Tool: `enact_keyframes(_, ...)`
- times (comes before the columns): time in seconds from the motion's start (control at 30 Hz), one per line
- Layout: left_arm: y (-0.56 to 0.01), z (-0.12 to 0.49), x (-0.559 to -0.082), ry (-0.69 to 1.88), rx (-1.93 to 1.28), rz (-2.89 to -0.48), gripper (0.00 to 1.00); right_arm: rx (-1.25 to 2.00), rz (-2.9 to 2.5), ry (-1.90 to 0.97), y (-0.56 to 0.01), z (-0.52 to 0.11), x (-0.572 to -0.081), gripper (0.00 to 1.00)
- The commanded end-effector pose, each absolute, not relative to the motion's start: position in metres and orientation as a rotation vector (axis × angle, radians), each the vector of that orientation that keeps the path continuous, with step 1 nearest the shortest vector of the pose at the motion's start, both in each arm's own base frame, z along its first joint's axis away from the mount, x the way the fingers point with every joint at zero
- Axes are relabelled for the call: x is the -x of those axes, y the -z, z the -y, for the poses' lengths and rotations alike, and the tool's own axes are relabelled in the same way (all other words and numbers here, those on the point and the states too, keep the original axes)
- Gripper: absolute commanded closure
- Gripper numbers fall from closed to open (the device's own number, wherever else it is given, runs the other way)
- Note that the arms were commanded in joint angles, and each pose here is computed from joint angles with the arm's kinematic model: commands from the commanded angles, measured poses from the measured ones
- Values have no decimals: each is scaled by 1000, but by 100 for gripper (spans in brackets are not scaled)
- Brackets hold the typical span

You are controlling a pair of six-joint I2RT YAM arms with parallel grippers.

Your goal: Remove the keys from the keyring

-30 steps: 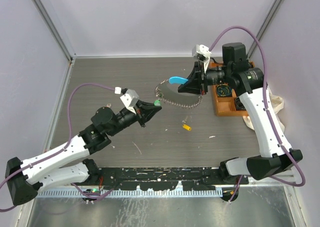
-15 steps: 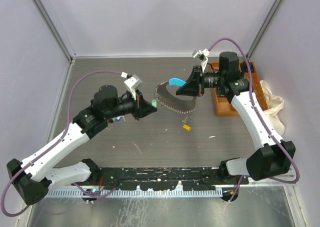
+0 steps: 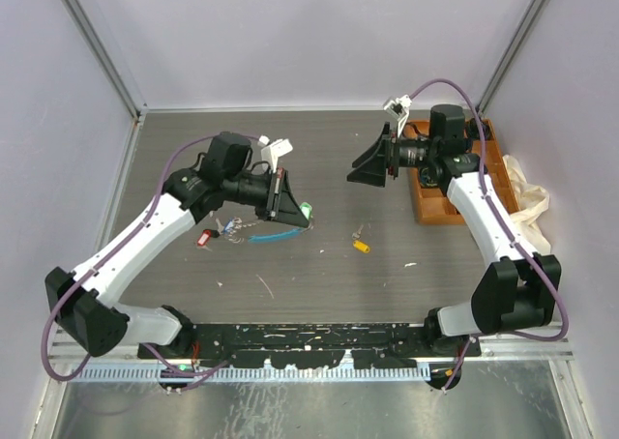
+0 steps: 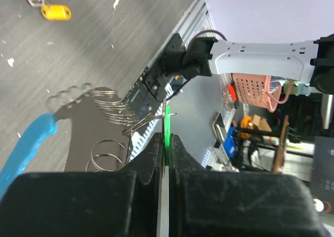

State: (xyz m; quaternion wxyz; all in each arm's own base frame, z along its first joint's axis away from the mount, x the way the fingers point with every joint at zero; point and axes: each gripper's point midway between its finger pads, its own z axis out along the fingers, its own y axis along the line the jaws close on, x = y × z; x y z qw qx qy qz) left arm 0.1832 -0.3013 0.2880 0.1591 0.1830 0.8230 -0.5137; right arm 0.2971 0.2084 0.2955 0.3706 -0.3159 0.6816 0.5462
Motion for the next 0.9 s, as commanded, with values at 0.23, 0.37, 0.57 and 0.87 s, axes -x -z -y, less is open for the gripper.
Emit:
enact_keyframes(0.23,-287,296,-167,1513,-501,-2554,100,1207,-1386,-1212,-327,-218,-237,33)
enact_keyframes(0.37,-291,301,-172,1534,-480,-2555,100,1332,-1312,-1230,-328,-225,-208,78)
enact_keyframes(0.57,-307,309,-173,1607,-510,-2498,100,1484,-1282,-1187,-304,-250,-189,89)
enact_keyframes(0.87,-320,308,-164,1666,-489,-2460,100,1547,-1225,-1194,-290,-270,-187,89)
